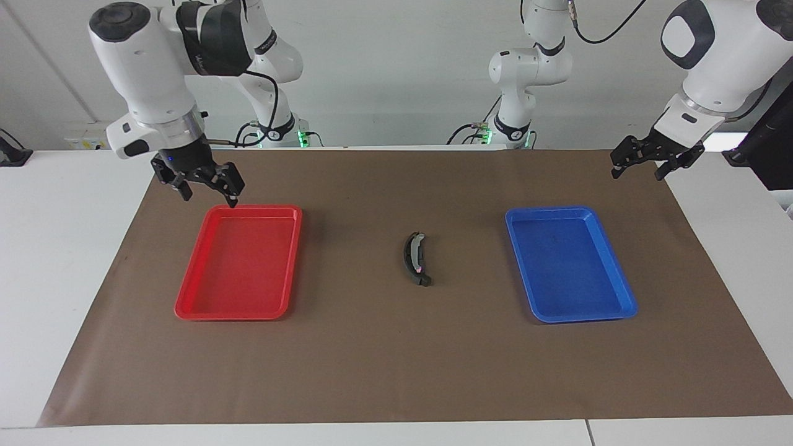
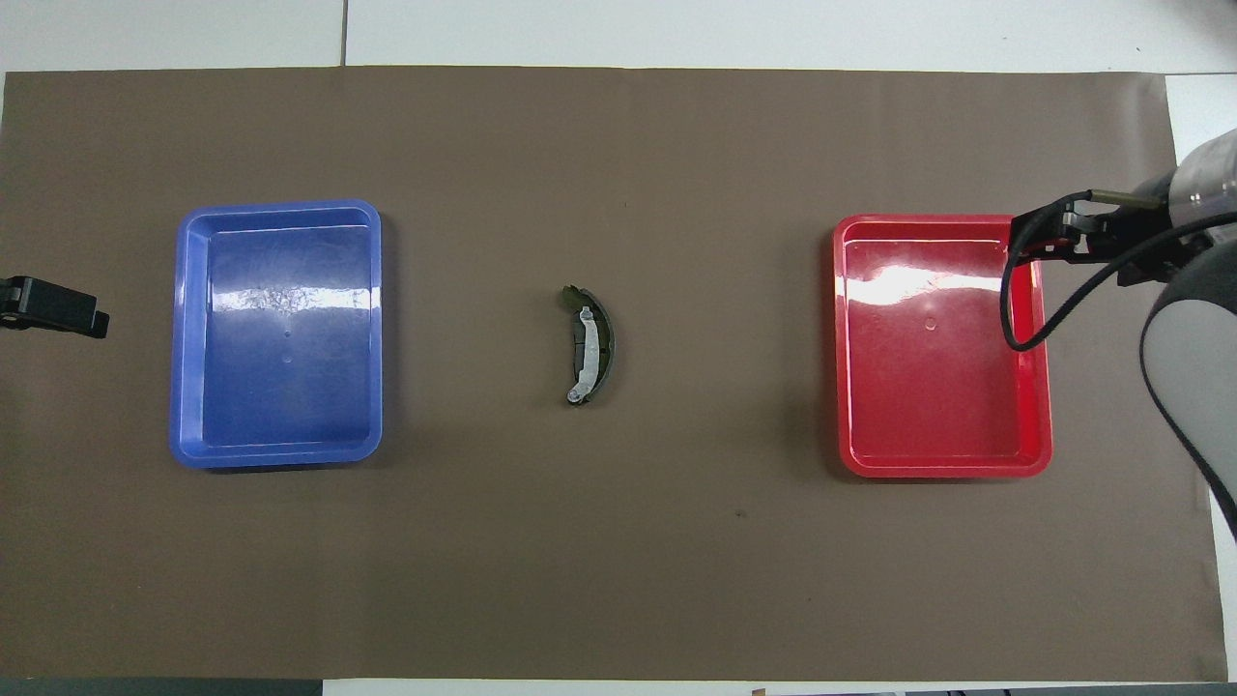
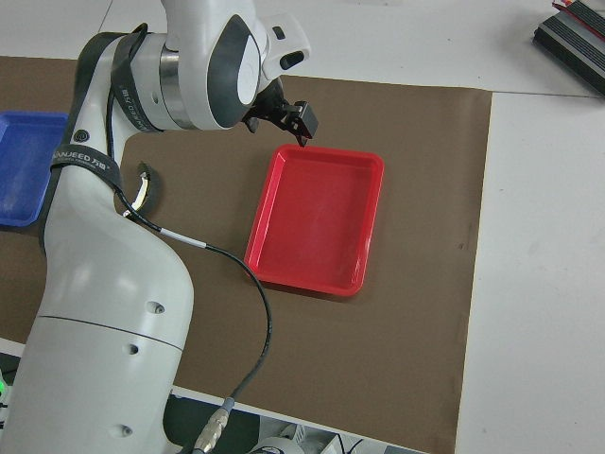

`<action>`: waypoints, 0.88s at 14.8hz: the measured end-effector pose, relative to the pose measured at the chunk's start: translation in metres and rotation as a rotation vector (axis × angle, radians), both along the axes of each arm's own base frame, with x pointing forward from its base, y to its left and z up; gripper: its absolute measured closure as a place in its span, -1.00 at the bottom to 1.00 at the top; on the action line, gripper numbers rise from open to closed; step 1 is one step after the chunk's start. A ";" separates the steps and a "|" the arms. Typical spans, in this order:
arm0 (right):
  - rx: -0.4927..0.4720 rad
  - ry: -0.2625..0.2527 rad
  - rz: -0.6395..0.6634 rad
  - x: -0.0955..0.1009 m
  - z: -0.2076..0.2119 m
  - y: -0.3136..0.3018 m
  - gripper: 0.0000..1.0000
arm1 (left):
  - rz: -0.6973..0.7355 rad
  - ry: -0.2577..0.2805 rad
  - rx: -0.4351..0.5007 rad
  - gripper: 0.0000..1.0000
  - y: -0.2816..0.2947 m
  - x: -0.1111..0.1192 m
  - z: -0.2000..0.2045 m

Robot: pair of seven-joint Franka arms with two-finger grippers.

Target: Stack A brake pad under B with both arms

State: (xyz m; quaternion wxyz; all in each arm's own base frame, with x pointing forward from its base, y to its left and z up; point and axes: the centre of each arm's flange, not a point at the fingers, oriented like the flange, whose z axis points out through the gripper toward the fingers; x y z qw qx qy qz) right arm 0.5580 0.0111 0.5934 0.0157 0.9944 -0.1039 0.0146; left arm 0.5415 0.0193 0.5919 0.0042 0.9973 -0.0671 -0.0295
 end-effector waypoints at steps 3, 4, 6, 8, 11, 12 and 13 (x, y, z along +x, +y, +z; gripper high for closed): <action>0.001 0.052 0.004 -0.022 0.017 -0.027 -1.00 | 0.000 0.000 0.000 -0.99 0.000 0.000 0.000; 0.001 0.064 0.010 -0.027 0.021 -0.035 -1.00 | 0.000 0.000 0.000 -0.99 0.000 0.000 0.000; 0.004 0.083 0.016 -0.032 0.026 -0.040 -1.00 | 0.000 0.000 0.000 -0.99 0.000 0.000 0.000; 0.003 0.087 0.026 -0.032 0.028 -0.035 -1.00 | 0.000 0.000 0.000 -0.99 0.000 0.000 0.000; 0.003 0.096 0.038 -0.034 0.041 -0.027 -1.00 | 0.000 0.000 0.000 -0.99 0.000 0.000 0.000; 0.006 0.096 0.039 -0.035 0.044 -0.026 -1.00 | 0.000 0.000 0.000 -0.99 0.000 0.000 0.000; 0.013 0.094 0.040 -0.034 0.046 -0.026 -1.00 | 0.000 0.000 0.000 -0.99 0.000 0.000 0.000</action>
